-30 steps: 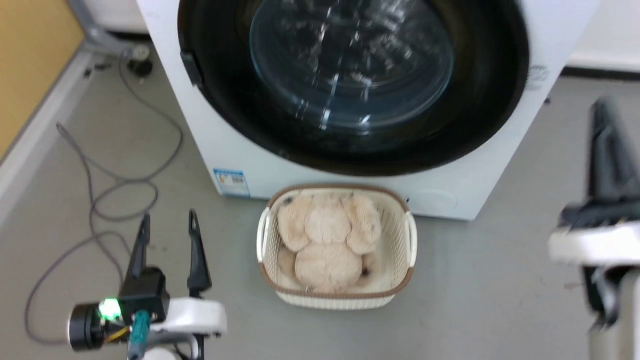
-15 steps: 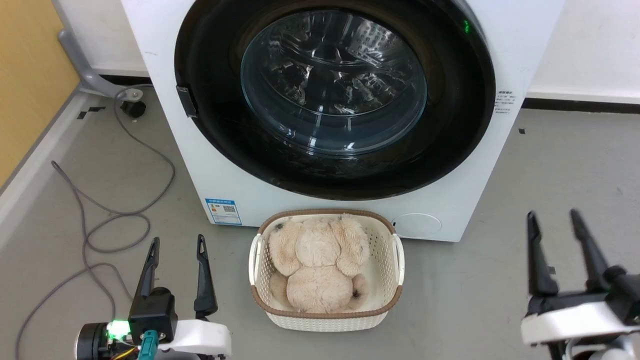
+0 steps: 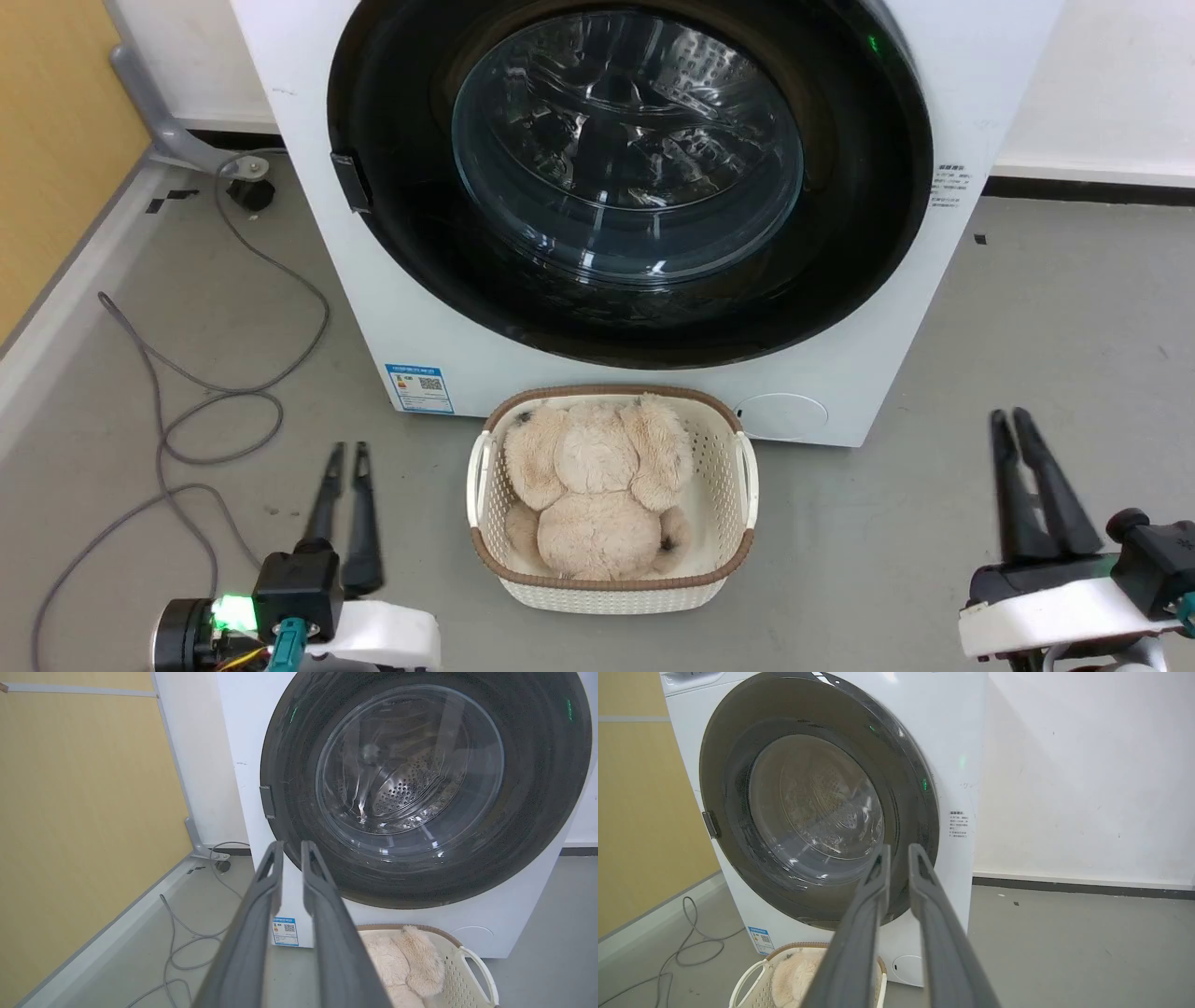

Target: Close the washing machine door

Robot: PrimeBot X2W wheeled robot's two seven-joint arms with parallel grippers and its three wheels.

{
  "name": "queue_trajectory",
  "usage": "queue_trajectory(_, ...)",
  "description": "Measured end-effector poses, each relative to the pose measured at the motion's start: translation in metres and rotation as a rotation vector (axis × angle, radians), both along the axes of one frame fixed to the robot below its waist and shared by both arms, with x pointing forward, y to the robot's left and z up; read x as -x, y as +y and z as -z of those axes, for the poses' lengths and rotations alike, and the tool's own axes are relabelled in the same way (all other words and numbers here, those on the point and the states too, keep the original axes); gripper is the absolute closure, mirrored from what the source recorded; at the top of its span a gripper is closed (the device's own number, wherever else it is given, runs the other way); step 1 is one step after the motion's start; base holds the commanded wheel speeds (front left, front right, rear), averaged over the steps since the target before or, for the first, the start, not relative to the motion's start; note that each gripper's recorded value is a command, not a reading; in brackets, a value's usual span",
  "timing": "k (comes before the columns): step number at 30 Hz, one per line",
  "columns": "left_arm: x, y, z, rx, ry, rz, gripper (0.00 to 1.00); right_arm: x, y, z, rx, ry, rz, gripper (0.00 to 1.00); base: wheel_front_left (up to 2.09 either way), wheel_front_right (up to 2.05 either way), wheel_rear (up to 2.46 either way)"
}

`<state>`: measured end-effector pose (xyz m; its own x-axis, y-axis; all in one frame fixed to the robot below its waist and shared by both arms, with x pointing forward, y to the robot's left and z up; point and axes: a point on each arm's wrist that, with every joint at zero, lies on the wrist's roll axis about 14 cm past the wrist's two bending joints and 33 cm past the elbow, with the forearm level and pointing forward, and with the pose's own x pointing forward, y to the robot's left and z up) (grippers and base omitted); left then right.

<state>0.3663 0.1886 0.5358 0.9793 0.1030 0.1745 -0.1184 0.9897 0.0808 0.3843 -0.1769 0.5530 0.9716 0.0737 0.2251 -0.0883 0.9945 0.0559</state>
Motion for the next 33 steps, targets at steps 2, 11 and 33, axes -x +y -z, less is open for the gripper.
queue_trajectory(2, -0.0001, -0.0002, 0.0001, 0.0, 0.001, 0.0, 1.0, 0.0001, -0.0002, 0.0001, 0.0, 0.001, 0.001, 1.0, 0.0, 0.0, 0.0)
queue_trajectory(11, -0.0009, -0.0012, 0.0016, 0.004, 0.016, 0.008, 1.0, 0.0004, 0.0007, 0.0019, 0.009, 0.017, -0.002, 1.0, 0.0, 0.0, 0.0)
queue_trajectory(33, -0.0029, -0.0026, 0.0024, 0.014, 0.044, 0.027, 1.0, 0.0011, 0.0043, 0.0047, 0.024, 0.05, -0.013, 1.0, 0.0, 0.0, 0.0)
